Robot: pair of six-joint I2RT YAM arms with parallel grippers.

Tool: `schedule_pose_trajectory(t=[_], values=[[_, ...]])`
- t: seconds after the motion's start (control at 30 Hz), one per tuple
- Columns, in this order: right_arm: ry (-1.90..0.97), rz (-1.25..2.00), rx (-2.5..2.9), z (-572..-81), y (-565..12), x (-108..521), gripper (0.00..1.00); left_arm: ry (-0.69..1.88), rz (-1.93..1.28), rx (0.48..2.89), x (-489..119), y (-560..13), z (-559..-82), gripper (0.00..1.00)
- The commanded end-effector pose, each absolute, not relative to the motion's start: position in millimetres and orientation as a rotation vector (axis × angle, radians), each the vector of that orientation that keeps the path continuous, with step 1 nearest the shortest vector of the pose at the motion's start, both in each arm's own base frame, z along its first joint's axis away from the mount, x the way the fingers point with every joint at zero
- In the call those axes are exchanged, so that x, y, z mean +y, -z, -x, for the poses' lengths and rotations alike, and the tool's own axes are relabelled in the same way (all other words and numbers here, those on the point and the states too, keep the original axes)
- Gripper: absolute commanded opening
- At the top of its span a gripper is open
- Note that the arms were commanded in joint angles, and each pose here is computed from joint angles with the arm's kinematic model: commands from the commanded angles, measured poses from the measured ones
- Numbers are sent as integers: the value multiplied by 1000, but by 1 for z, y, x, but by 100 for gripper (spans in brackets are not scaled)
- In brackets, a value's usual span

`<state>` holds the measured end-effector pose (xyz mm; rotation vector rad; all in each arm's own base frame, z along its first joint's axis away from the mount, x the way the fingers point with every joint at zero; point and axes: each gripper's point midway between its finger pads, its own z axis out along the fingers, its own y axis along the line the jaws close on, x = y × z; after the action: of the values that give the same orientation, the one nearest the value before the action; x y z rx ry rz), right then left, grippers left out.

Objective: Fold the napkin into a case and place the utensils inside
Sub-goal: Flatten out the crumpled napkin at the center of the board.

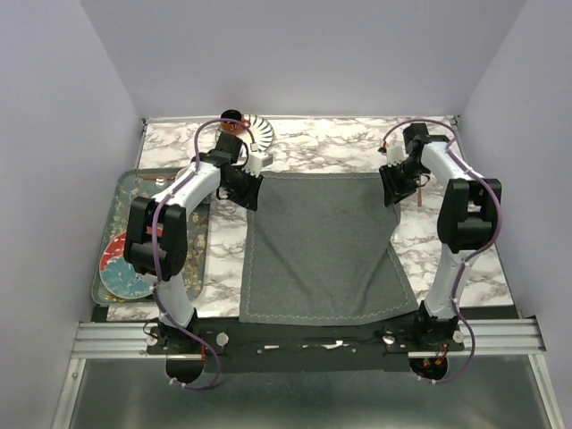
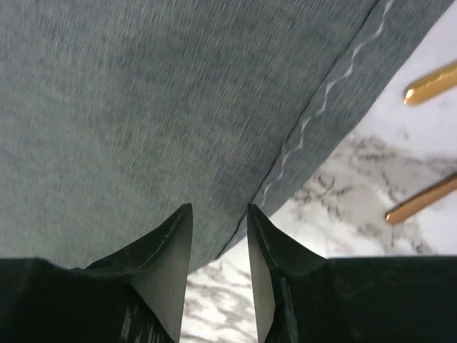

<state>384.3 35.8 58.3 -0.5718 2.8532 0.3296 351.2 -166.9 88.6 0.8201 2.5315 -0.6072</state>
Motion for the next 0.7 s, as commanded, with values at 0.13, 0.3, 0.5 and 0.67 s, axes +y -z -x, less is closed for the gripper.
schedule_pose_trajectory(t=[0.13, 0.3, 0.5, 0.67], values=[[-297, 572, 2845, -426, -27, 44, 44, 552, -741, 2603, -170, -60, -388, 23], [-305, 582, 2825, -449, -21, 48, 43, 498, -727, 2659, -167, -42, -404, 19], [-301, 639, 2766, -469, -27, 67, 46, 317, -742, 2723, -143, -24, -417, 16], [-290, 651, 2786, -462, -40, 63, 47, 214, -732, 2751, -116, -23, -421, 15]])
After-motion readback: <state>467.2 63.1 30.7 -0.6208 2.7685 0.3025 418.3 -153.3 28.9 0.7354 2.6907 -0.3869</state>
